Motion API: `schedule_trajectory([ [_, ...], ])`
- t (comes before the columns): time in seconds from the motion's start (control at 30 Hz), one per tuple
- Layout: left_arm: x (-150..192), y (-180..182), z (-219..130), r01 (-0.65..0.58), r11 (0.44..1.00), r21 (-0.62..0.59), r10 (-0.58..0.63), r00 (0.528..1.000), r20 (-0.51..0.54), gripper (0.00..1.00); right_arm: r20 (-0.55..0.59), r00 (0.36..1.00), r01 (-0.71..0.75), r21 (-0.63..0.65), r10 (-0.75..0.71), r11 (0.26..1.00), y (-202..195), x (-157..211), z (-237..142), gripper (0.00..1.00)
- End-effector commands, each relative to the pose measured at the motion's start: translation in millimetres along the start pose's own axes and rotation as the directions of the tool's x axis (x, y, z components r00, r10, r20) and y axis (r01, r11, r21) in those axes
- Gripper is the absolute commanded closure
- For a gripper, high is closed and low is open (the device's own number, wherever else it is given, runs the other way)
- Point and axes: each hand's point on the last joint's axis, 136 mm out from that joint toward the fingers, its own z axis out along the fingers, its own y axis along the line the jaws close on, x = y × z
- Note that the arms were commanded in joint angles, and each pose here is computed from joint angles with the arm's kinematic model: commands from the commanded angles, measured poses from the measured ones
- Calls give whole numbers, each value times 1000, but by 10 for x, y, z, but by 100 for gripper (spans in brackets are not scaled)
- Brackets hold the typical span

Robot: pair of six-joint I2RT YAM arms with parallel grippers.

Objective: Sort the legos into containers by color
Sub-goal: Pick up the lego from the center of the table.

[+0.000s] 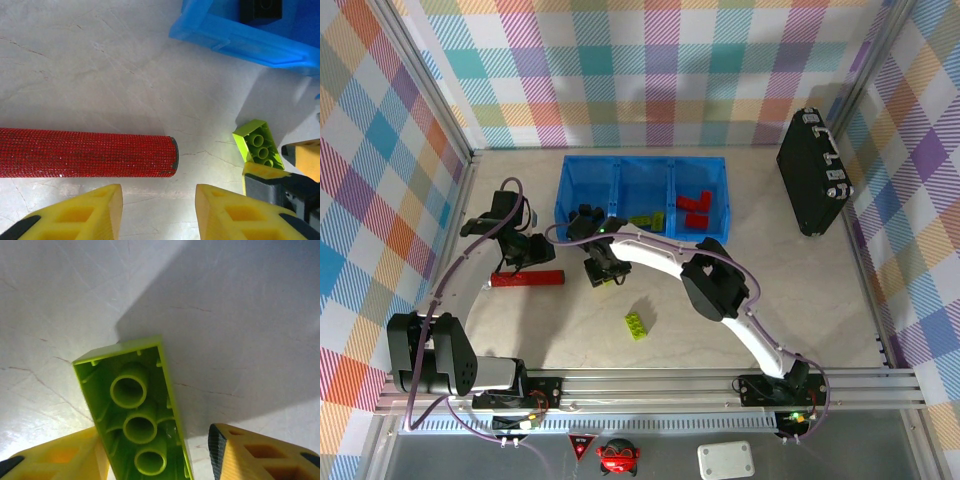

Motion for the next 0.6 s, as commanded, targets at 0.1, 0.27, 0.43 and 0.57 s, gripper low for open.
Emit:
schedule_trajectory([
  [0.1,-33,8,-51,-6,1000,16,5,1000,28,57,3,1000,25,5,-25,1000,38,-10,-41,54],
  [0.27,-36,7,-46,-5,1000,19,4,1000,27,58,4,1000,22,4,-22,1000,32,-9,-72,58],
  [0.43,-39,5,-38,-3,1000,22,2,1000,24,58,10,1000,17,0,-17,1000,36,-2,-166,60],
  [0.57,-46,19,-39,2,1000,20,-2,1000,25,58,19,1000,7,-4,-7,1000,4,36,-300,60],
])
